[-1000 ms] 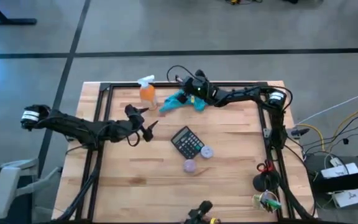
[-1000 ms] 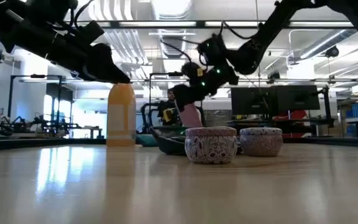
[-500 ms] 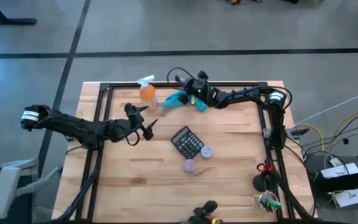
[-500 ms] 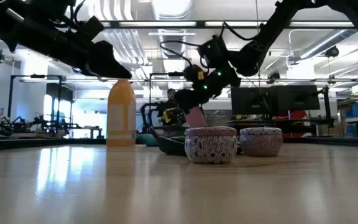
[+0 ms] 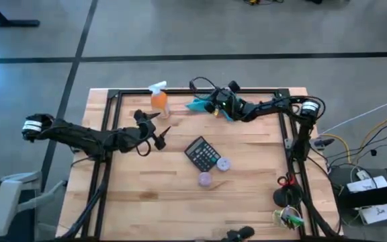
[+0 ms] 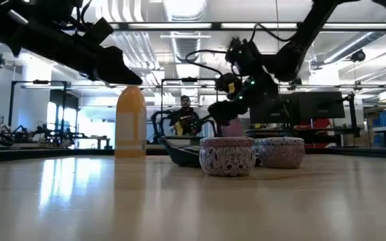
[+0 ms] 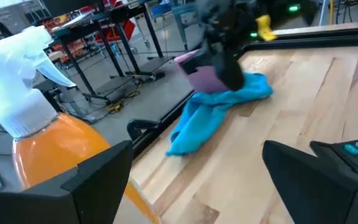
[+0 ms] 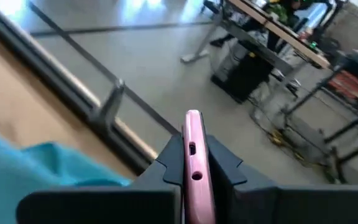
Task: Apply microfiber cloth
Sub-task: Wipe the pink cellphone using the blue microfiber cloth
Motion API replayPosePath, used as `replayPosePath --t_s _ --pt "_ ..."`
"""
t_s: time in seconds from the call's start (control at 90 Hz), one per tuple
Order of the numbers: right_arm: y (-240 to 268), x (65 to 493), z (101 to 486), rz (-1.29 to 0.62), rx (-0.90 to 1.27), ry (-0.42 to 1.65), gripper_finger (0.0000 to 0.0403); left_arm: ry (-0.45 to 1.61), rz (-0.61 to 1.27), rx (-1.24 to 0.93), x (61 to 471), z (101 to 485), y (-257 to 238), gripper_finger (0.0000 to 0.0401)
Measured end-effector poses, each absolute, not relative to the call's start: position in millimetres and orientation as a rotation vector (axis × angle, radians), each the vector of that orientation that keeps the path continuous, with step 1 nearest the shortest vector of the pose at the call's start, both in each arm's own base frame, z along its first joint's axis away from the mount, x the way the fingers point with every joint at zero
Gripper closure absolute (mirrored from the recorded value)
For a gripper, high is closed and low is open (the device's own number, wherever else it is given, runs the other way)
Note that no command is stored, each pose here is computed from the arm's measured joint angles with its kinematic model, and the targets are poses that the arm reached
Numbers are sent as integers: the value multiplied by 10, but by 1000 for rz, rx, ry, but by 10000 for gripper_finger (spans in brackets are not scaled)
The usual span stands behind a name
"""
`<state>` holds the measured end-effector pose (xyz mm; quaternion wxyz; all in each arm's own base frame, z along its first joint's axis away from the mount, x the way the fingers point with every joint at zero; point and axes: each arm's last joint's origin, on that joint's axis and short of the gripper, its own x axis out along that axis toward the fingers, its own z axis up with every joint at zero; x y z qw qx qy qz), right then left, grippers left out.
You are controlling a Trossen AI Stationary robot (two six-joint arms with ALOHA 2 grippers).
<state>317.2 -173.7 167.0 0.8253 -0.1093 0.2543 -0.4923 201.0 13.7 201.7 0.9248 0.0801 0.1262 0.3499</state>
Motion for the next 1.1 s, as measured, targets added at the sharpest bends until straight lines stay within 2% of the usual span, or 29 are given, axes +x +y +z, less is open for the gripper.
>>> replayPosePath --t_s 0.244,0.4,0.489,0.622,0.811,1.1 --pt "-1180 2981 1719 -1030 -148 469 393 228 723 151 2017 2053 143 54" --pt "-962 3001 1946 -976 -111 365 393 188 684 114 2048 2117 133 54" --pt "-903 2959 2105 -1026 -157 339 393 183 680 111 2054 2130 130 54" --pt "-850 2866 2193 -1103 -263 419 393 184 680 108 2053 2128 130 54" --pt "-862 2844 2057 -1163 -304 526 393 184 680 107 2054 2128 130 54" --pt "-958 3011 1467 -1174 -353 673 385 184 680 108 2054 2127 130 54"
